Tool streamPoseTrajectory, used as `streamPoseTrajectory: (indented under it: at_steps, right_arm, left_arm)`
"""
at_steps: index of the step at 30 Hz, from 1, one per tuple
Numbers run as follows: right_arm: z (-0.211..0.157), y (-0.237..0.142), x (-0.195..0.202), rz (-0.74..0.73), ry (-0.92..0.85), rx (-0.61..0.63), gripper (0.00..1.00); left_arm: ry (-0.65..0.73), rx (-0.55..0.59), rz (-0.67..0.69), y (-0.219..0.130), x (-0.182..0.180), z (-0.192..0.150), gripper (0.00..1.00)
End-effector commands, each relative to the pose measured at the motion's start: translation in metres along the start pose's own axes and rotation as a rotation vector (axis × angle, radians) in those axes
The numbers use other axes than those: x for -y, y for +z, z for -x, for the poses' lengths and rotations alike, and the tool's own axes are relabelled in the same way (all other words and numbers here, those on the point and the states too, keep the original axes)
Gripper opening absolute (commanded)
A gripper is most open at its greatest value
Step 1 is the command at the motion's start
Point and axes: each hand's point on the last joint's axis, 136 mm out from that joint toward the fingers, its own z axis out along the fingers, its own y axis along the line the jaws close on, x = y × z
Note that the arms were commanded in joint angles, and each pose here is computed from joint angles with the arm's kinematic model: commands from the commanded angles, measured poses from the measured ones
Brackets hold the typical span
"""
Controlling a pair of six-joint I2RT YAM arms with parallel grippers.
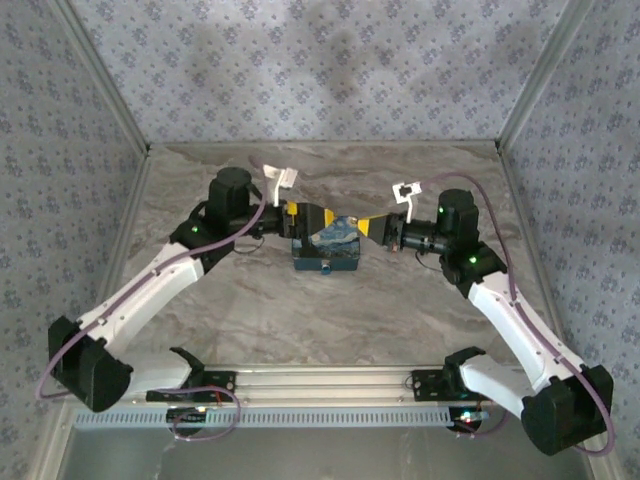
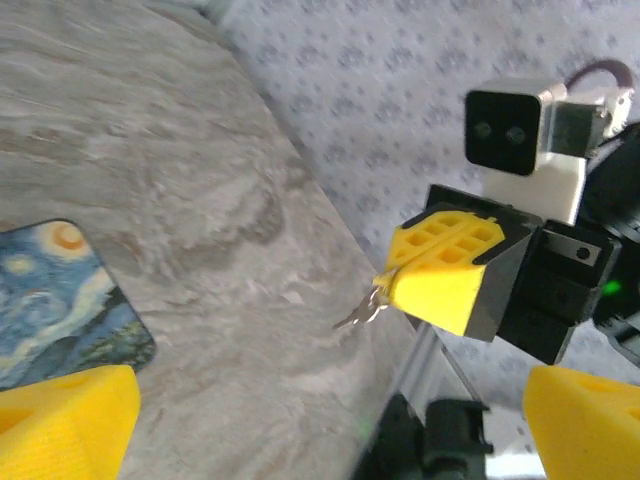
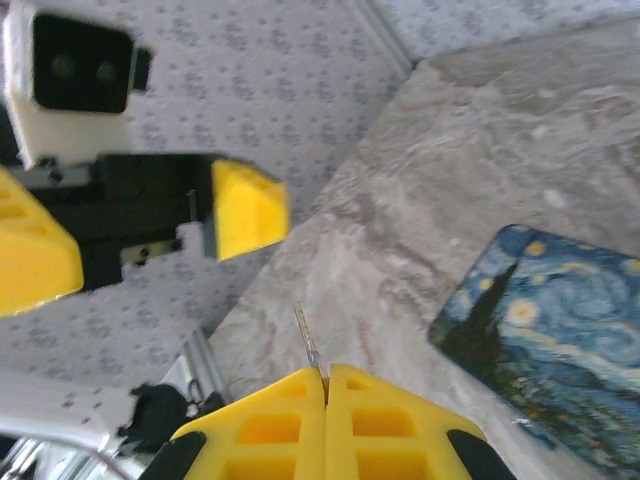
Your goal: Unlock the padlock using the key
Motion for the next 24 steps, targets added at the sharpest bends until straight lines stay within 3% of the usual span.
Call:
streamPoseTrajectory:
  at_steps: [1,6,9,12,21,22,24]
  right_arm:
    - [0.021,0.003,0.027,-0.154,-0.047,0.046,0.00]
    - [0.031,0.022,0.079,-0.342,-0.043,0.040,0.00]
    - [0.037,0.036,0.105,-0.417,-0.040,0.025,0.00]
    - [0.039,0.050,0.128,-0.483,-0.036,-0.001,0.00]
    - [0.035,0.103,0.176,-0.550,-0.015,-0.120,0.00]
    - [0.034,0.107,0.180,-0.559,-0.018,-0.127,0.00]
    - [0.034,0.114,0.187,-0.574,-0.027,-0.133,0.00]
  left_arm:
    - [-0.048,0.157,0.104,-0.007,-0.027,0.017,0.98]
    - [-0.055,0.080,0.250,0.005,-0.069,-0.023,0.87]
    - [0.006,0.034,0.342,0.019,-0.090,-0.060,0.85]
    - [0.095,0.039,0.392,0.032,-0.100,-0.088,0.88]
    - [0.113,-0.018,0.407,0.077,-0.132,-0.137,0.90]
    - [0.127,-0.008,0.404,0.081,-0.134,-0.139,0.97]
    - [0.133,0.013,0.433,0.087,-0.142,-0.142,0.98]
